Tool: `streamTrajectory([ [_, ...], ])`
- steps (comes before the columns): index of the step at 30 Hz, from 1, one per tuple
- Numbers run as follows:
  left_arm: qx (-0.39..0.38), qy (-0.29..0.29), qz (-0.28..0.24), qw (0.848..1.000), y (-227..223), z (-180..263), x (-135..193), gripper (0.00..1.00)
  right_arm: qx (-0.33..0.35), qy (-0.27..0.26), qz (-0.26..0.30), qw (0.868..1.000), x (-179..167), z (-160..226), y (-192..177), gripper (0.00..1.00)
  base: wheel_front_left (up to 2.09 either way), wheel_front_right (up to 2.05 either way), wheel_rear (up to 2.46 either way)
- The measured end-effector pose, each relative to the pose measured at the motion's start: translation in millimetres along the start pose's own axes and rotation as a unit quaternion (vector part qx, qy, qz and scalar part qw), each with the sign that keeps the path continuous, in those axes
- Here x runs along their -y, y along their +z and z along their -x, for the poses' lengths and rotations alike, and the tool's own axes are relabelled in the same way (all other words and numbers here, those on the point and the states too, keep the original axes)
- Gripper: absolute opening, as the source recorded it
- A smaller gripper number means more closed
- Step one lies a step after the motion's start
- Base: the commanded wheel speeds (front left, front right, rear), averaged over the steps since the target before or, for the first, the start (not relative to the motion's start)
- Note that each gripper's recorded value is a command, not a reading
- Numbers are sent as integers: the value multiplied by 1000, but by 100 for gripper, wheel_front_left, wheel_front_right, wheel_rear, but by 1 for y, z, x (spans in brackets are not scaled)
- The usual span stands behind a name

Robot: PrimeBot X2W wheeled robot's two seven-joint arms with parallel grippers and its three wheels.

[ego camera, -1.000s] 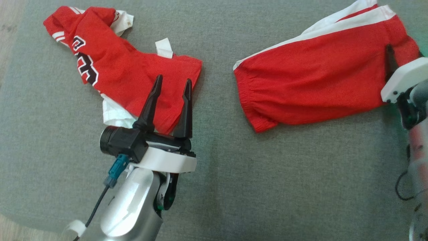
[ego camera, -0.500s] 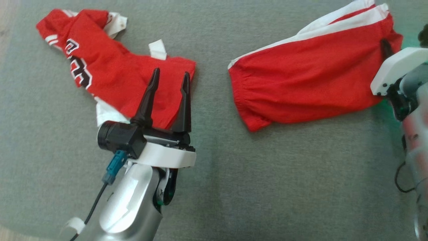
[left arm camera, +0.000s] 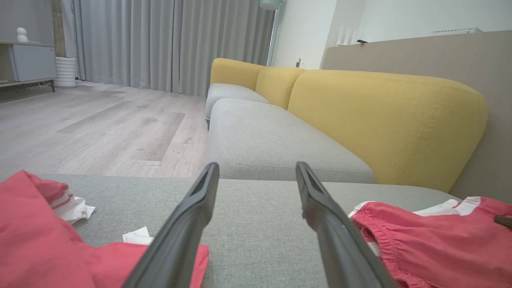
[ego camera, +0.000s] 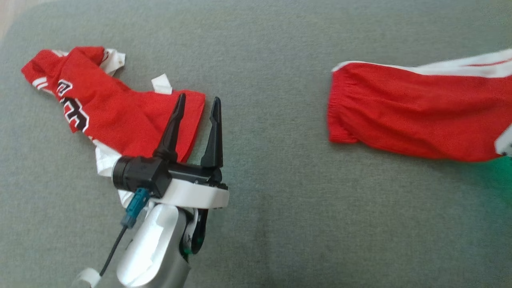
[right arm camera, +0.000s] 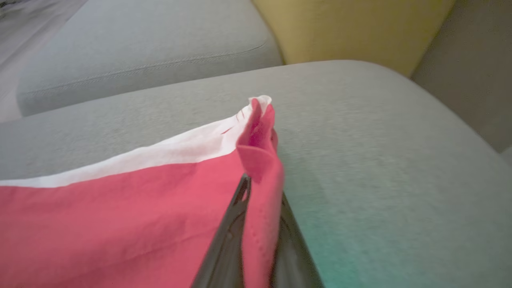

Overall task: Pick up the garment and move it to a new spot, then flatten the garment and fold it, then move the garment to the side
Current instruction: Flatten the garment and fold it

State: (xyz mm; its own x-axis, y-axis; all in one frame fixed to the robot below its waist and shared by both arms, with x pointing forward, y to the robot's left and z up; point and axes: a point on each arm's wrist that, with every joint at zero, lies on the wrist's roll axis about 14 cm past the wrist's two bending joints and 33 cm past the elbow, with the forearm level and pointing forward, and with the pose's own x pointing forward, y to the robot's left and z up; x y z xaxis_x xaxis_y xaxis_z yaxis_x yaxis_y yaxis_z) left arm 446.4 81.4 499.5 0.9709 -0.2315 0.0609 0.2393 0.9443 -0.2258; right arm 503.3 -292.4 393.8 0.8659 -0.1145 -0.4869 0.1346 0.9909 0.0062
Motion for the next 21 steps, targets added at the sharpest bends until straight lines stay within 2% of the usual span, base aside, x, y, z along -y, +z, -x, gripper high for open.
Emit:
streamTrajectory([
  [3, 1, -8, 2, 1000, 1, 3, 6, 100, 21, -20, -11, 1000, 19, 10, 8, 0, 0, 0, 0],
  [8, -2, -9, 4, 1000, 0, 8, 8, 100, 45, -20, -26, 998, 16, 17, 17, 0, 0, 0, 0],
  [19, 15, -10, -7, 1000, 17, 22, 12, 100, 118, 33, -40, 992, -29, 36, 53, 0, 0, 0, 0],
  [21, 20, -7, -9, 1000, 22, 30, 12, 100, 129, 55, -43, 989, -48, 43, 56, 0, 0, 0, 0],
])
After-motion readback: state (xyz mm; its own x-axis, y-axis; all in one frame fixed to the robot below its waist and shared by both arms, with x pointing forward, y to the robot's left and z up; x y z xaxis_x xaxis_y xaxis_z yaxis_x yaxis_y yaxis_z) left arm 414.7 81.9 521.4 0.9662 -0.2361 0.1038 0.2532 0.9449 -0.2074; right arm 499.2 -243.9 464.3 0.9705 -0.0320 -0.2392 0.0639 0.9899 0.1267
